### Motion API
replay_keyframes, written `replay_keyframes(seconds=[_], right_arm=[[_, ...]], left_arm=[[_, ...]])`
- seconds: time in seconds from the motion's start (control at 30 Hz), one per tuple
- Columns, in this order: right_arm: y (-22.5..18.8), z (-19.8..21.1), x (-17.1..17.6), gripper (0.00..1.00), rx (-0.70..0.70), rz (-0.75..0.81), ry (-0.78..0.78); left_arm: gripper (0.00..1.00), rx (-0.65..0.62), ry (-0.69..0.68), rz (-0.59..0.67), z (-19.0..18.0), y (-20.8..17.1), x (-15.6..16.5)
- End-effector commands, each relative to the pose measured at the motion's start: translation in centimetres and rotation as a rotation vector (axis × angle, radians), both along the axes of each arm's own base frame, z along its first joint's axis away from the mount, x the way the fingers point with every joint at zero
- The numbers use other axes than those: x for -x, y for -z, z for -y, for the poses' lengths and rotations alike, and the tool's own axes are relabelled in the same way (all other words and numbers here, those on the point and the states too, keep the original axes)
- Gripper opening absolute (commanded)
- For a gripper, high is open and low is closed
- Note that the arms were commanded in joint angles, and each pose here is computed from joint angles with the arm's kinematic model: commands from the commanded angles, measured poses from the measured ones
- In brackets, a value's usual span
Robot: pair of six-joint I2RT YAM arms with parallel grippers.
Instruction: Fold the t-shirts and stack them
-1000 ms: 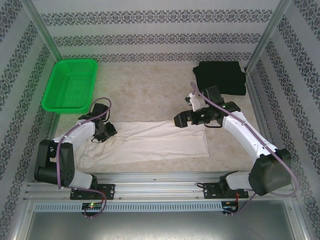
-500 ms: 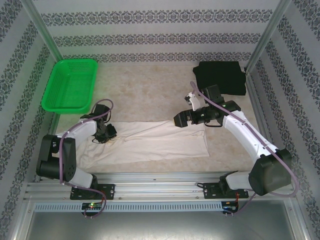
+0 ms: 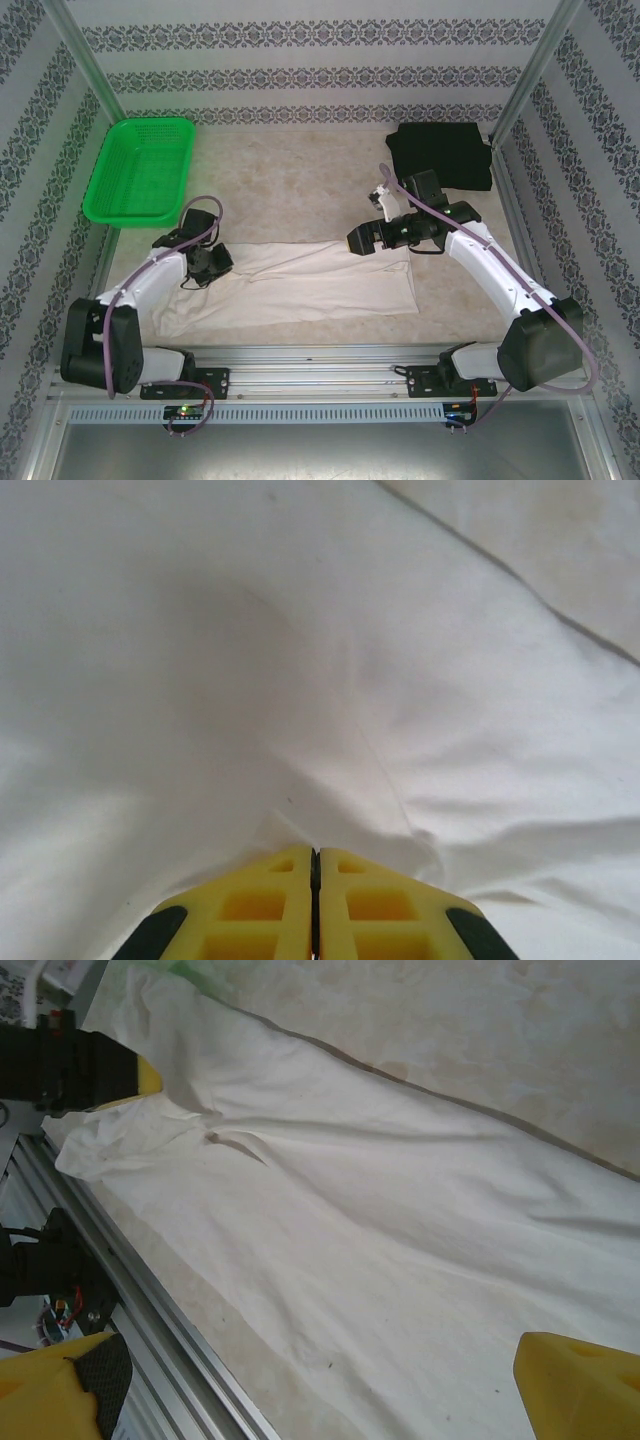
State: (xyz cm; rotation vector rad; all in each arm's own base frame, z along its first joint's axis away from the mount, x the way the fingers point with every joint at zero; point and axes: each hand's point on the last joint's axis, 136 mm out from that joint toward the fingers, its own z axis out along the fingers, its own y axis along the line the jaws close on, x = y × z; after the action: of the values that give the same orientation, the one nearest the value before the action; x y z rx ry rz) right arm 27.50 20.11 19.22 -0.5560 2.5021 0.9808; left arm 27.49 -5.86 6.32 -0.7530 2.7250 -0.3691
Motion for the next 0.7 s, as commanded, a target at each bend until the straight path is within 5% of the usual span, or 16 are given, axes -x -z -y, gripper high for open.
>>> replay_keyframes(seconds=[0.0,0.67], right_arm=[[-0.4,-0.1,-0.4,0.98,0.016,0.024,-0.011],[2.4,1.4,-2.5,0.98,0.062,-0.054,0.087]], left_arm=[[0.08,0.023,0.005,0.000,0.9,-0.3,1.0],[0.15,0.127,0.045,-0.048,5.3,2.5,7.6]])
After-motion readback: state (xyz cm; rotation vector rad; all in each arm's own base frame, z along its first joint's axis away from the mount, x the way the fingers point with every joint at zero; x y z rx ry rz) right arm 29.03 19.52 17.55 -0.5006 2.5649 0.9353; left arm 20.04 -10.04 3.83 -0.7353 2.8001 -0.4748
